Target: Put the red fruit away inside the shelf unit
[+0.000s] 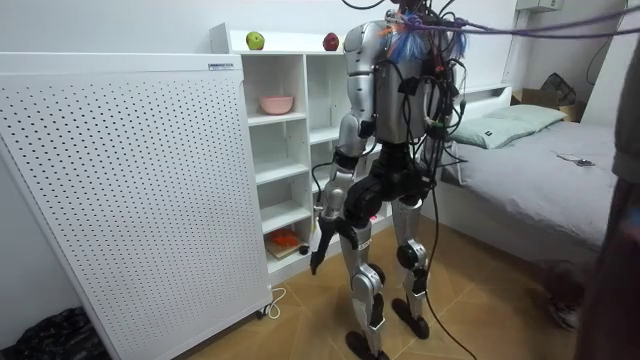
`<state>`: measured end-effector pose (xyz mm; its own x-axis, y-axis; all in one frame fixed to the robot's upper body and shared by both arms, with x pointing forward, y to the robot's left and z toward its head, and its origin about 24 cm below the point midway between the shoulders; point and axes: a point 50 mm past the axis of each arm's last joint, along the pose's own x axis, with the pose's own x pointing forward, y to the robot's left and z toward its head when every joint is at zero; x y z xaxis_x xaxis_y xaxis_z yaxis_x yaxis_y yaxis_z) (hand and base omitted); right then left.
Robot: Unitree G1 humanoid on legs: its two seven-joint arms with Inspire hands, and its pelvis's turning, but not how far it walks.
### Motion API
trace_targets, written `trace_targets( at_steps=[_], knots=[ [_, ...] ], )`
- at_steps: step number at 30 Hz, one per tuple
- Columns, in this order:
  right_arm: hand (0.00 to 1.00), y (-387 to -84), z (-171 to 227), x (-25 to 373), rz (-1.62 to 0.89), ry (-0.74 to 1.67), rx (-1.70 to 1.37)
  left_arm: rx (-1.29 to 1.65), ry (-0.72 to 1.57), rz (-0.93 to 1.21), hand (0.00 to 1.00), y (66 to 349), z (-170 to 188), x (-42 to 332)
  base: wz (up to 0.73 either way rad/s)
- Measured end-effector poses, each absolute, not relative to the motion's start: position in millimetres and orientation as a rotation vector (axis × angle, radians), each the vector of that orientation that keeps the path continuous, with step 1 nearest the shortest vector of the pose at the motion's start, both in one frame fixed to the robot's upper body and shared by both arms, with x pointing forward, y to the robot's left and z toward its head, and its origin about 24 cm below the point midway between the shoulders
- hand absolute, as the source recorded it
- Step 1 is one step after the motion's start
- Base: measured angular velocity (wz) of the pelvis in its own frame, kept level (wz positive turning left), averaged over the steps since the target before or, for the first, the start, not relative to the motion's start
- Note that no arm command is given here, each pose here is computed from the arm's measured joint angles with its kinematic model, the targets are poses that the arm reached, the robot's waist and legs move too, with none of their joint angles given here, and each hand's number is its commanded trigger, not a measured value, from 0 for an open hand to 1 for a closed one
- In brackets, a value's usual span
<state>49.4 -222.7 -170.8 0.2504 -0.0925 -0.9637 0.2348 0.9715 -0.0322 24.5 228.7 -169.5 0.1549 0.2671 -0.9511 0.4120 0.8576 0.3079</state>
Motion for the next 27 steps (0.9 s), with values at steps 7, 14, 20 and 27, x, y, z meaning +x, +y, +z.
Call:
trace_targets(
  at_steps=[7,14,20,27],
  knots=[
    [0.00,-237.4,-154.4,94.6,-0.389,1.082,0.128,0.587,1.407,-0.097,0.00,229.1,-169.0,25.9,0.00],
    [0.00,-251.8,-75.3,187.9,-0.504,0.536,0.072,0.616,1.368,-0.056,0.00,230.8,-167.7,29.0,0.00],
    [0.00,-246.7,10.3,225.8,-0.542,0.098,-0.066,0.620,1.377,-0.050,0.00,230.6,-168.1,21.2,-0.14],
    [0.00,-240.4,74.7,229.7,-0.597,-0.208,-0.093,0.610,1.382,-0.060,0.00,227.5,-168.8,13.6,-0.06]
  ],
)
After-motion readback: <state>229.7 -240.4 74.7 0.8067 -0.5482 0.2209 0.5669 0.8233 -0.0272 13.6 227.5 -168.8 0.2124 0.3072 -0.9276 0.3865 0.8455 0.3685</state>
